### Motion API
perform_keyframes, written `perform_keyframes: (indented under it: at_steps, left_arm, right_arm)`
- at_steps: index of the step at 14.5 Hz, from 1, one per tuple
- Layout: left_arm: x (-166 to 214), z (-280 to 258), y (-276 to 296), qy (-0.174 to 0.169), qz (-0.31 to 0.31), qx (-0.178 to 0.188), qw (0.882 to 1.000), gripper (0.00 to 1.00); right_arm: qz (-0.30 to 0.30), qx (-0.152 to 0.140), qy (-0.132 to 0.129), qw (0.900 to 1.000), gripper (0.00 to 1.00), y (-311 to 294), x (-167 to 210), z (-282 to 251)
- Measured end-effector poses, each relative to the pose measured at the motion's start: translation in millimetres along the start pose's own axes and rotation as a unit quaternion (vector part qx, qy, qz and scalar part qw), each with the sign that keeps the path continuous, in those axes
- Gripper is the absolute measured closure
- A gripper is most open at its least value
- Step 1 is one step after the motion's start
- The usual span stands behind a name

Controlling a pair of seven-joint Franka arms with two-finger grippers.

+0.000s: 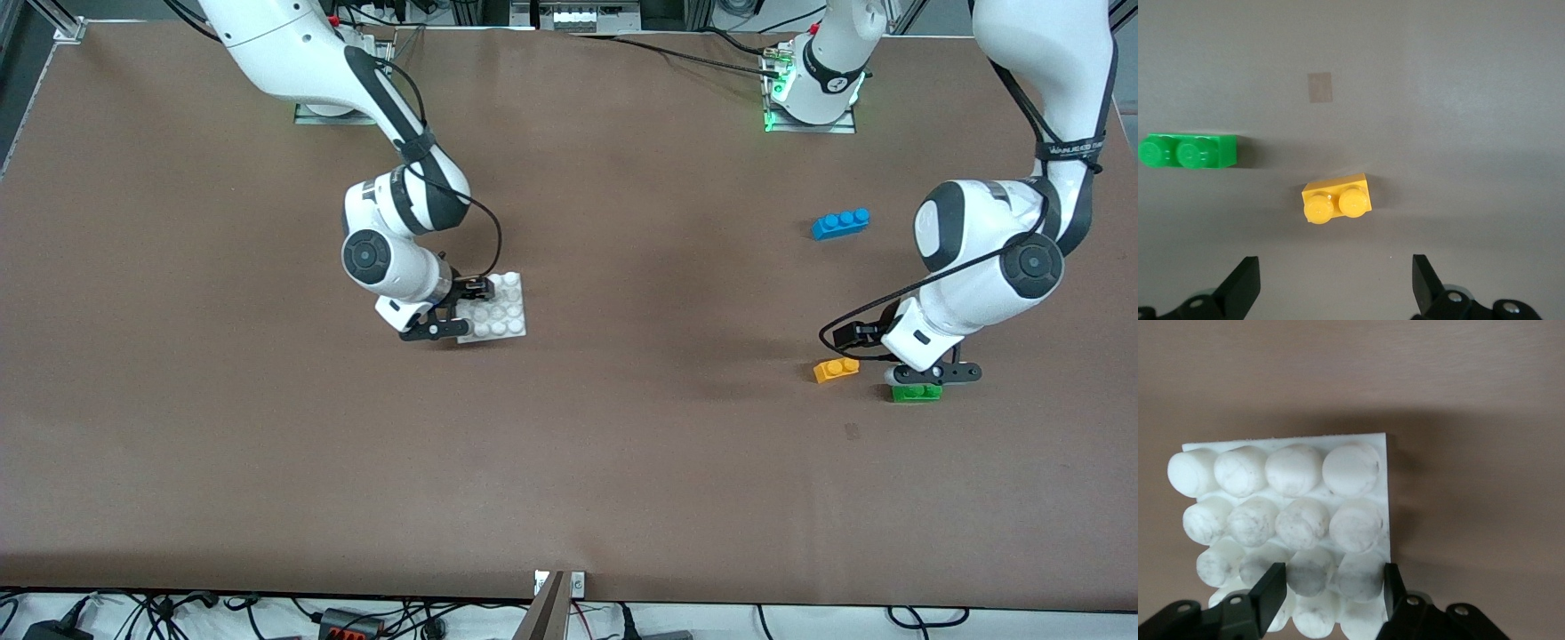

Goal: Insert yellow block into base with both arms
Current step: 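Slide the base plate toward table center while the left gripper reaches the yellow brick, then grasp the yellow brick with the left gripper while the right gripper pushes the plate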

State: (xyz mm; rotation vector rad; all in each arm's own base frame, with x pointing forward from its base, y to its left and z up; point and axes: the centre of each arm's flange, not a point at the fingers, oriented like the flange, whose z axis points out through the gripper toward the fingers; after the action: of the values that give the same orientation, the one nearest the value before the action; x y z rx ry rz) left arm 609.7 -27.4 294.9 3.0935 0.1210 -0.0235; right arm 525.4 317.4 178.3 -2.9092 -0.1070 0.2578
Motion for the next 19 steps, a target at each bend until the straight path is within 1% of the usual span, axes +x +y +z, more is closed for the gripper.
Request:
perform_keyframes:
  at_steps: [2,6,10,15,17,19]
  left_arm:
    - [1,10,0,0.01,-0.004,0.0,1.0,0.0]
    - [2,39,-4,0.038,-0.008,0.002,0.999,0.0]
    - [3,66,-8,0.041,-0.012,0.004,0.999,0.0]
    - [4,80,-8,0.048,-0.013,0.005,0.999,0.0]
    - [4,88,-7,0.046,-0.013,0.006,0.999,0.0]
    - [3,93,-7,0.044,-0.013,0.007,0.999,0.0]
  right_arm:
    - [-0.001,0.009,0.002,1.0,0.36,-19,3,4]
    - [-0.006,0.012,0.008,1.0,0.36,-42,6,9]
    - [0.025,0.017,0.014,0.999,0.37,-71,4,15]
    - [0.09,0.03,0.022,0.995,0.37,-119,4,27]
    - [0.1,0.034,0.024,0.994,0.37,-135,4,31]
    - [0.094,0.038,0.027,0.994,0.37,-151,4,35]
